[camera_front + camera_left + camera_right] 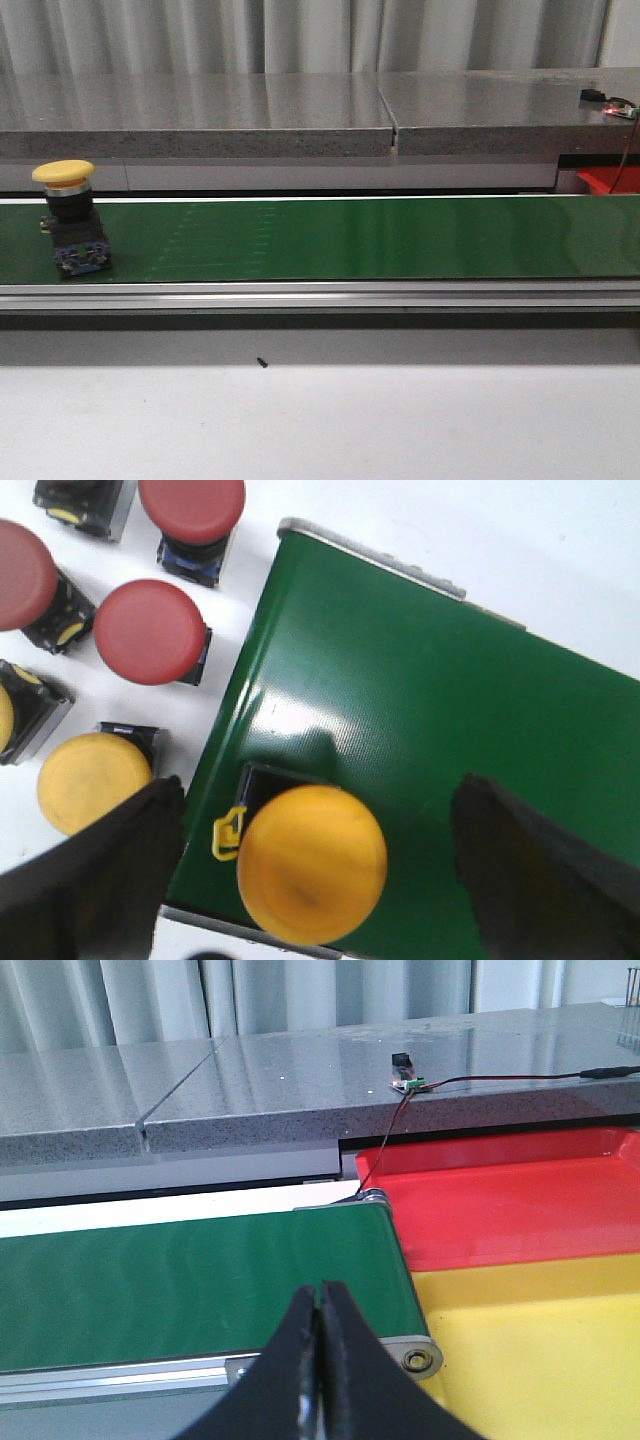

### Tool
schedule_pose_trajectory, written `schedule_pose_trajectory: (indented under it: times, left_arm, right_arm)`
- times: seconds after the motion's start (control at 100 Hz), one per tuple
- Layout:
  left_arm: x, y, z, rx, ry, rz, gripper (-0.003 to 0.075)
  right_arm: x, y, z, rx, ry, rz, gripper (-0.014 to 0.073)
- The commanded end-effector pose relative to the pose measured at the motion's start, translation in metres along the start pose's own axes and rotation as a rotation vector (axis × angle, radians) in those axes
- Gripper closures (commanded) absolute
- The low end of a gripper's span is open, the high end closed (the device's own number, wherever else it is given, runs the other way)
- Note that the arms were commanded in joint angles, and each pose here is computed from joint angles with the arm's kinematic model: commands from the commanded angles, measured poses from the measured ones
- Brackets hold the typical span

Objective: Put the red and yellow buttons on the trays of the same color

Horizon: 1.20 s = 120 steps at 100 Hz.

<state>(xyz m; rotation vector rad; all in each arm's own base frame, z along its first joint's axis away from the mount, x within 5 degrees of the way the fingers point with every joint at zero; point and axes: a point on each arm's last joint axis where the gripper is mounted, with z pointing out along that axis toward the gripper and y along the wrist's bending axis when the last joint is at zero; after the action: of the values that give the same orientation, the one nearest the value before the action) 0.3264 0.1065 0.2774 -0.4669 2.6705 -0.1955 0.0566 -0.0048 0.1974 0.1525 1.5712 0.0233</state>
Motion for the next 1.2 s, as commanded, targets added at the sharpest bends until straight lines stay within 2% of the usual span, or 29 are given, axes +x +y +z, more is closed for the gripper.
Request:
schedule_pose_trajectory:
  times: [0.0, 0.14, 0.47, 0.6, 0.74, 1.01, 1.19]
  left_arm:
    - [-0.009, -0.013, -0.032, 0.032, -0.134, 0.016, 0.0178]
    - [-0.004, -0.024, -0.056, 0.041, -0.195, 0.073, 0.0291]
    - [0.035, -0.078, -0.116, 0.107, -0.325, 0.279, 0.0736]
    - [0.058, -0.088, -0.132, 0.129, -0.352, 0.340, 0.0739]
    - [0.087, -0.090, -0.144, 0.149, -0.373, 0.372, 0.0739]
    - [0.139, -0.077, -0.157, 0.144, -0.424, 0.393, 0.0739]
    - [0.168, -0.067, -0.153, 0.139, -0.453, 0.406, 0.0739]
  right_arm:
    - [-0.013, 0.002, -0.003, -0.012, -0.112, -0.013, 0.0662]
    - [-0.013, 0.002, -0.003, -0.012, -0.112, -0.013, 0.0662]
    - [-0.013, 0.002, -0.003, -0.012, -0.112, -0.013, 0.0662]
    - [-0.013, 0.002, -0.003, -0.012, -0.112, -0.013, 0.0662]
    - [-0.013, 0.002, -0.003, -0.012, -0.112, -0.013, 0.0662]
    - [-0.013, 0.002, -0.003, -0.012, -0.112, -0.013, 0.0662]
    - [-0.013, 0.002, -0.003, -0.012, -0.112, -0.013, 0.0662]
